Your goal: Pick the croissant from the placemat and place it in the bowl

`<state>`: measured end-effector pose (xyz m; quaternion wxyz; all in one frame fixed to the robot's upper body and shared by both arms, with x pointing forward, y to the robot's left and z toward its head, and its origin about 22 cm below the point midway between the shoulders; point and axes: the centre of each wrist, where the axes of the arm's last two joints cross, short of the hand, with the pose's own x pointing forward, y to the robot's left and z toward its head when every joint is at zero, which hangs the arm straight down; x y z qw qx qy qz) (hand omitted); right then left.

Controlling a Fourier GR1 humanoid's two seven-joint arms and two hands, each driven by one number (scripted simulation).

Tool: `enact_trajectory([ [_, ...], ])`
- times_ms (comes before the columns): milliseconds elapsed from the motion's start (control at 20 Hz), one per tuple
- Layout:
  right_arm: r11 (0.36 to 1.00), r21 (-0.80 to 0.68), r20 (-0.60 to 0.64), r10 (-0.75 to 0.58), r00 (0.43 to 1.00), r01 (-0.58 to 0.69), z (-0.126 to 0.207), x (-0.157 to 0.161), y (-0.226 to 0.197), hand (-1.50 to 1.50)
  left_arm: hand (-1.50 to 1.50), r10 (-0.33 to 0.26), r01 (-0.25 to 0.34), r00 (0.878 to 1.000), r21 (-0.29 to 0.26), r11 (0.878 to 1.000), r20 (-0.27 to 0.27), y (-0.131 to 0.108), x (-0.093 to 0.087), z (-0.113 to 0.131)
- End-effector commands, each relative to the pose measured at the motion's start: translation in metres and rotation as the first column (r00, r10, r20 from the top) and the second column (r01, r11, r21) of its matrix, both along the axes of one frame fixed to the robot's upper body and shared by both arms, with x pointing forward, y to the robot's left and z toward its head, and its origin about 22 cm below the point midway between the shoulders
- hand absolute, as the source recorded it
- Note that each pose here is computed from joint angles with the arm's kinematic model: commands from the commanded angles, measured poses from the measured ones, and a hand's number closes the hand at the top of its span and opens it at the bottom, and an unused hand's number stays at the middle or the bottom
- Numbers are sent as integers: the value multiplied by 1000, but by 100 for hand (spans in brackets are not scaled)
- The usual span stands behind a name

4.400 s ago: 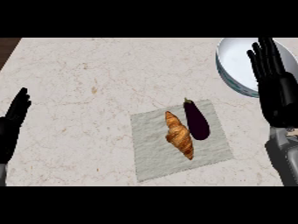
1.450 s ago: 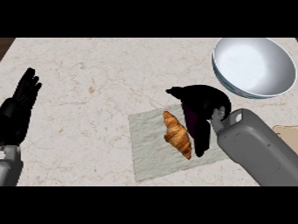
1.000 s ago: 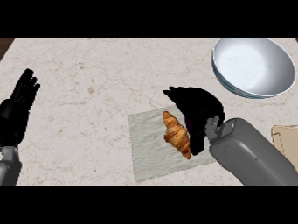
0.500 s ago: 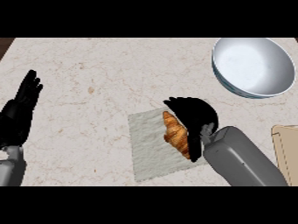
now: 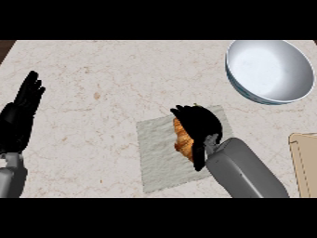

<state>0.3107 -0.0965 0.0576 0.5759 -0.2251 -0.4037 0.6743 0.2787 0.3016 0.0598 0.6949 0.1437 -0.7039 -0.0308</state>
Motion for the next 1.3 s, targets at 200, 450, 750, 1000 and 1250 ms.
enact_trajectory([
  [200,999,41,-87,20,996,-17,-41,10,-5,150,0,28,-28,1000,21,999,7,6,-9,-9],
  [450,995,67,-64,79,995,-74,-29,13,3,150,0,3,-3,1000,5,1000,0,12,13,2],
  [750,995,78,-6,60,998,-59,-27,16,1,150,0,5,-6,1000,15,1000,25,3,-4,-11],
  [1000,950,97,95,-305,948,296,-18,54,3,150,0,-15,15,1000,7,1000,2,1,5,11],
  [1250,867,120,230,-497,836,483,20,83,19,150,0,-39,39,999,10,999,11,-2,13,10],
])
